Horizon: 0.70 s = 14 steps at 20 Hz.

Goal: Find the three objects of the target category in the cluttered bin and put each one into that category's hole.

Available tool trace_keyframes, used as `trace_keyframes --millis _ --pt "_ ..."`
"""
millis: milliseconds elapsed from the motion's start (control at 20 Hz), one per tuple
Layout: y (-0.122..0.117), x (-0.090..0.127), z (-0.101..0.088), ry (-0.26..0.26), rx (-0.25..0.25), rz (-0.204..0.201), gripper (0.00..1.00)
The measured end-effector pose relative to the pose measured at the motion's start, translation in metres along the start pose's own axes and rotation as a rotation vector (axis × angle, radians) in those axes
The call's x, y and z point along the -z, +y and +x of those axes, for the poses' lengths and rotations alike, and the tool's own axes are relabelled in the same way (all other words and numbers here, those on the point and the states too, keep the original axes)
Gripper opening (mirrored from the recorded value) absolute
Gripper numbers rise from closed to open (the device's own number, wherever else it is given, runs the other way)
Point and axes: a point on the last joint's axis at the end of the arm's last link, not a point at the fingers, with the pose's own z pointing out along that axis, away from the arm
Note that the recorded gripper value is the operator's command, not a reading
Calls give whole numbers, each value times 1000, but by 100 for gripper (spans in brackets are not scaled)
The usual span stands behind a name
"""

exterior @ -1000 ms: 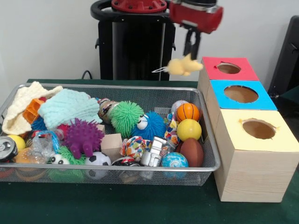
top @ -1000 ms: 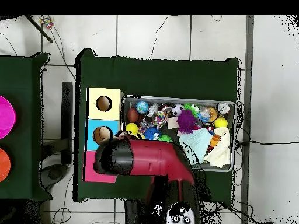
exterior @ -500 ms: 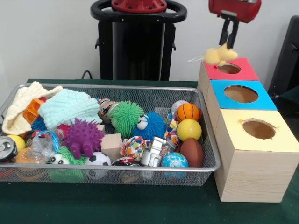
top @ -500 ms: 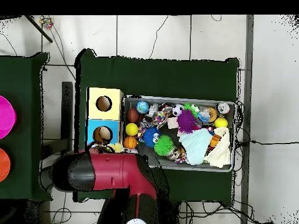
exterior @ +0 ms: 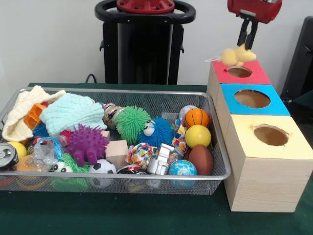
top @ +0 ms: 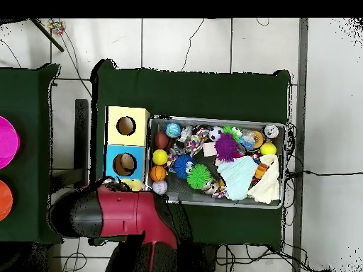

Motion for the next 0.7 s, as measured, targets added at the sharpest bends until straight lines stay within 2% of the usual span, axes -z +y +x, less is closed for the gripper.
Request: trace_keyframes --millis 350,700 --pt "-5 -14 11 43 -45 4 0" --pt "-7 -39 54 37 -25 15 0"
